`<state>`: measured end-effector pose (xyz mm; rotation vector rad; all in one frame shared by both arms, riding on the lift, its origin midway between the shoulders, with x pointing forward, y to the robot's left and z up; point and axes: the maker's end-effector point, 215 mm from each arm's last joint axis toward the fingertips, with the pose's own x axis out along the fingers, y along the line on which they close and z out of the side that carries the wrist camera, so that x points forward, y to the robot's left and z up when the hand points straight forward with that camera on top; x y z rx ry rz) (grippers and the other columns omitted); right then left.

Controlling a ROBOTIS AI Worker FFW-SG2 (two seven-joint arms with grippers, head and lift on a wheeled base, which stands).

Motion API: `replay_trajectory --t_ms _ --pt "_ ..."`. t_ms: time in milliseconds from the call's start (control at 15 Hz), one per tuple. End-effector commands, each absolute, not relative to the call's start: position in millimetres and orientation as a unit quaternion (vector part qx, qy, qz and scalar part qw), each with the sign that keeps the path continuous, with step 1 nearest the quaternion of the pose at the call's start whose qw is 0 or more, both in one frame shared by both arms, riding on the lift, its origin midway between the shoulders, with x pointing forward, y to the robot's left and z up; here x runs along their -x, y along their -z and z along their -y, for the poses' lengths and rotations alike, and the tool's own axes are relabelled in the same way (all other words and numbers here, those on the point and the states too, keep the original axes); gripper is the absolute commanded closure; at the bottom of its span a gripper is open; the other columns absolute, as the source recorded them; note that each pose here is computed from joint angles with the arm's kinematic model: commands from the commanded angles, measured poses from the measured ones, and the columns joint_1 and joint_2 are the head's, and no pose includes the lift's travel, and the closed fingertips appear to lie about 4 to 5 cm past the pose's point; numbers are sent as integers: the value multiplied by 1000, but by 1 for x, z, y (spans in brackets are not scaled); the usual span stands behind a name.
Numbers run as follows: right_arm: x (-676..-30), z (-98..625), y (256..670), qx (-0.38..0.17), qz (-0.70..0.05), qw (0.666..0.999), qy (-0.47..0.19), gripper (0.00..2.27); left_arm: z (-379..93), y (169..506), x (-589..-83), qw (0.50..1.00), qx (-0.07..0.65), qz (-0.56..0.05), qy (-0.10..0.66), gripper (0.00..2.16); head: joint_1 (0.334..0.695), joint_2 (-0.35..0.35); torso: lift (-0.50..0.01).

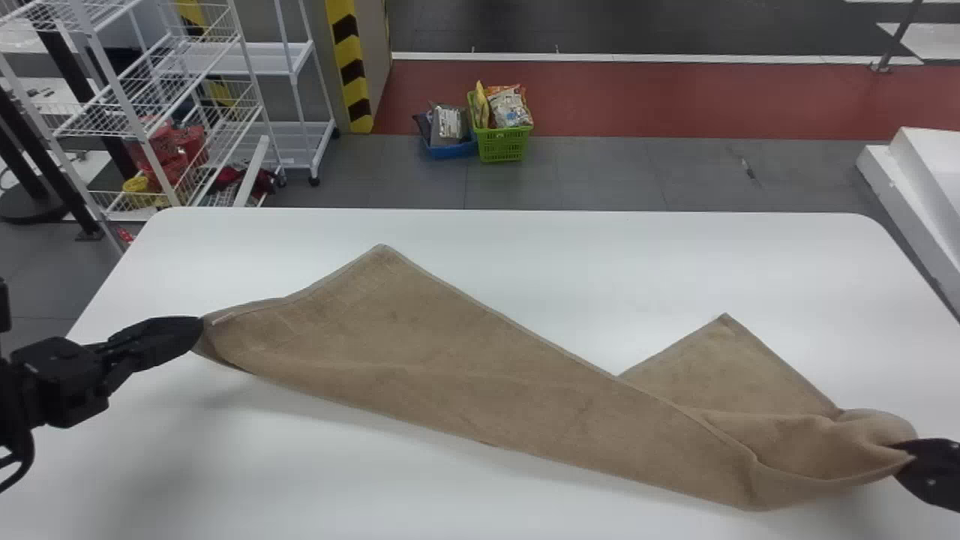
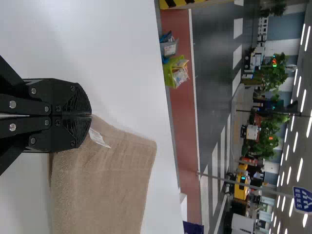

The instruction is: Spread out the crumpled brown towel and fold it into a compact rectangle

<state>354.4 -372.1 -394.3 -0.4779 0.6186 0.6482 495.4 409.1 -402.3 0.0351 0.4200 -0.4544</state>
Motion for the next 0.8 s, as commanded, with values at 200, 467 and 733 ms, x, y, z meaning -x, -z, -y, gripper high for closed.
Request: replay_trajectory --t_ms 200,467,733 --pt "-349 366 403 232 -307 866 -318 1312 -401 373 -494 961 -16 -175 215 66 695 59 -127" --pt "-345 360 409 232 -312 862 -324 1312 -380 362 -503 964 -5 -168 206 22 695 53 -127" --pt "-344 340 415 235 -315 855 -337 1312 -310 361 -542 958 -26 -166 233 43 695 15 -127"
